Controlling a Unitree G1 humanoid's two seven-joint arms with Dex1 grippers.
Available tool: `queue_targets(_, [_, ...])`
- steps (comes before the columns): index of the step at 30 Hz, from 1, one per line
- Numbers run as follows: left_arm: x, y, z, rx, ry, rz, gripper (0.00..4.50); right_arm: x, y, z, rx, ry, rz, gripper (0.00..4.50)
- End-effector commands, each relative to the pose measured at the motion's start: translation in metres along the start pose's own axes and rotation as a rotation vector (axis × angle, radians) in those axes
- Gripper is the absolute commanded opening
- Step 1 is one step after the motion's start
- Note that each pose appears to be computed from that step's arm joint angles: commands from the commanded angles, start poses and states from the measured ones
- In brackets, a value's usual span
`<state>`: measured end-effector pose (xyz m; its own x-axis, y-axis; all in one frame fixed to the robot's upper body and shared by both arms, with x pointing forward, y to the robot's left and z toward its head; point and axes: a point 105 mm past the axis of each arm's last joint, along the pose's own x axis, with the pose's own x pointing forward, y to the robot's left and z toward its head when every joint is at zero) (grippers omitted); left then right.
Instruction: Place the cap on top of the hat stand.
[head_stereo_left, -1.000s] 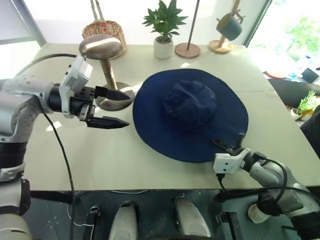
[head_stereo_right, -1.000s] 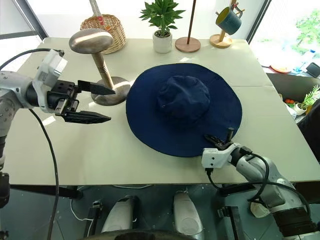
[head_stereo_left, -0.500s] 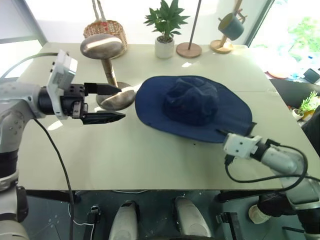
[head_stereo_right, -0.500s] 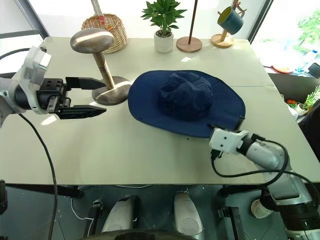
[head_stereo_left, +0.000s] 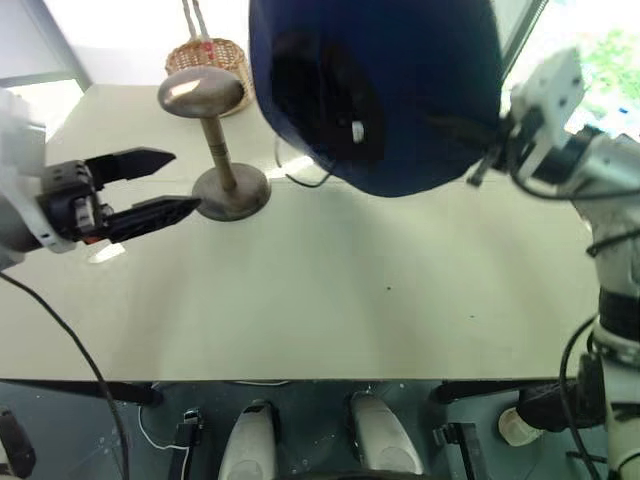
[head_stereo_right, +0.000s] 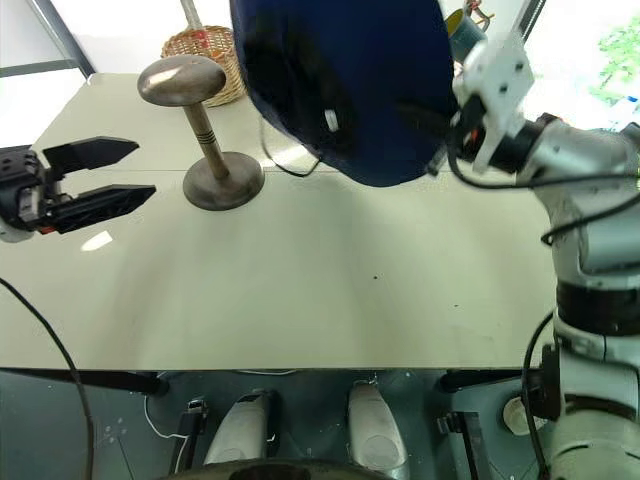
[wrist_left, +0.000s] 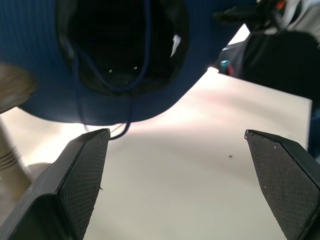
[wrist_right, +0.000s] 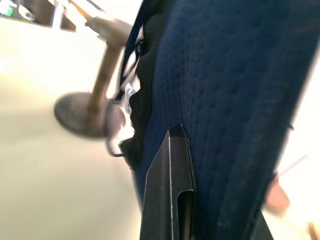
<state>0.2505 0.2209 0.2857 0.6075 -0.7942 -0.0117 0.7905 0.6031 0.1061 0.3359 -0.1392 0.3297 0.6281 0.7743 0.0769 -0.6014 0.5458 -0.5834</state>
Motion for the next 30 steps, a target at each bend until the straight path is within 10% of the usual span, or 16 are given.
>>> queue_targets(1, [-0.011,-0.001,0.011,0.052,-0.026,0.062,4.50,0.023,-0.007,0.017,-0.088,-0.051,0.042,0.04])
queue_targets(12, [-0.030,-0.008,0.010,0.062,-0.061,0.177,4.50,0.123,-0.039,0.041,-0.253,-0.054,-0.052,0.04])
queue_targets(30, [-0.108,0.005,0.002,-0.010,-0.063,0.503,4.50,0.163,0.071,0.050,-1.037,-0.286,0.163,0.04])
